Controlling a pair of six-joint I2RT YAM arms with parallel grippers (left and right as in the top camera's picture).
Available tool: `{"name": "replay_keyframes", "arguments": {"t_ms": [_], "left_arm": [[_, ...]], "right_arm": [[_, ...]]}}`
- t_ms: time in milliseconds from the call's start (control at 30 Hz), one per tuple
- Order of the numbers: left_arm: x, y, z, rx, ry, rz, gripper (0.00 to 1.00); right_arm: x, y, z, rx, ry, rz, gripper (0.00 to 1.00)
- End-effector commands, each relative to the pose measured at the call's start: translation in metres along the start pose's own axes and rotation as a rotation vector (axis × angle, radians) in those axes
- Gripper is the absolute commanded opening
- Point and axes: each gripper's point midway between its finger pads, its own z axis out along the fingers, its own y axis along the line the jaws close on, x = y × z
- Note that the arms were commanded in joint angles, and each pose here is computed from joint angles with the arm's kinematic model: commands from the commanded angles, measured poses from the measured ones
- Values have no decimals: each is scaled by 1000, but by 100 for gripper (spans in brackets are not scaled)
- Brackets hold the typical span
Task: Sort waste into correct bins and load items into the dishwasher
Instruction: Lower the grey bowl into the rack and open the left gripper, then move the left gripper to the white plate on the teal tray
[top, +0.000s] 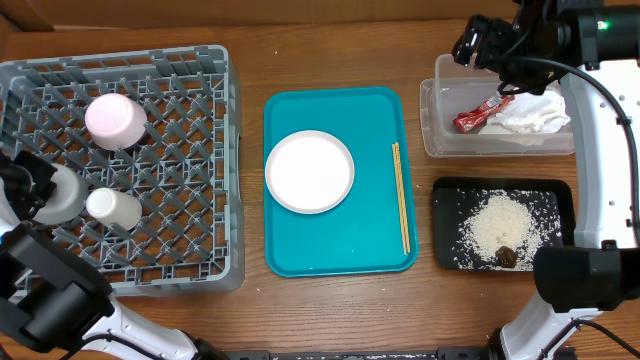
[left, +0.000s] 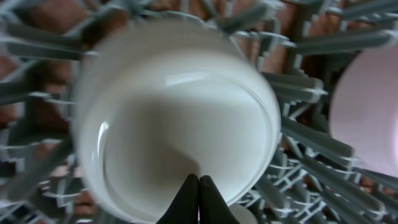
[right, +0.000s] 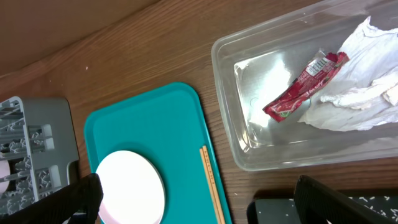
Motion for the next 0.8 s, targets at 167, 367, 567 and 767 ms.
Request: {"name": "replay_keyframes", "arguments": {"t_ms": [167, 367, 567, 767], "left_arm": [[-2, 22, -20, 47, 39, -215, 4], [-5, -59, -98, 498, 42, -103, 4], [35, -140, -206, 942, 15, 163, 4], [121, -213, -254, 1063, 67, 488, 100]], "right_arm": [[-4, 1, -10, -3, -30, 4, 100], [-4, 1, -10, -3, -30, 4, 100], [-4, 1, -10, -3, -30, 4, 100], [-4, 1, -10, -3, -30, 4, 100]]}}
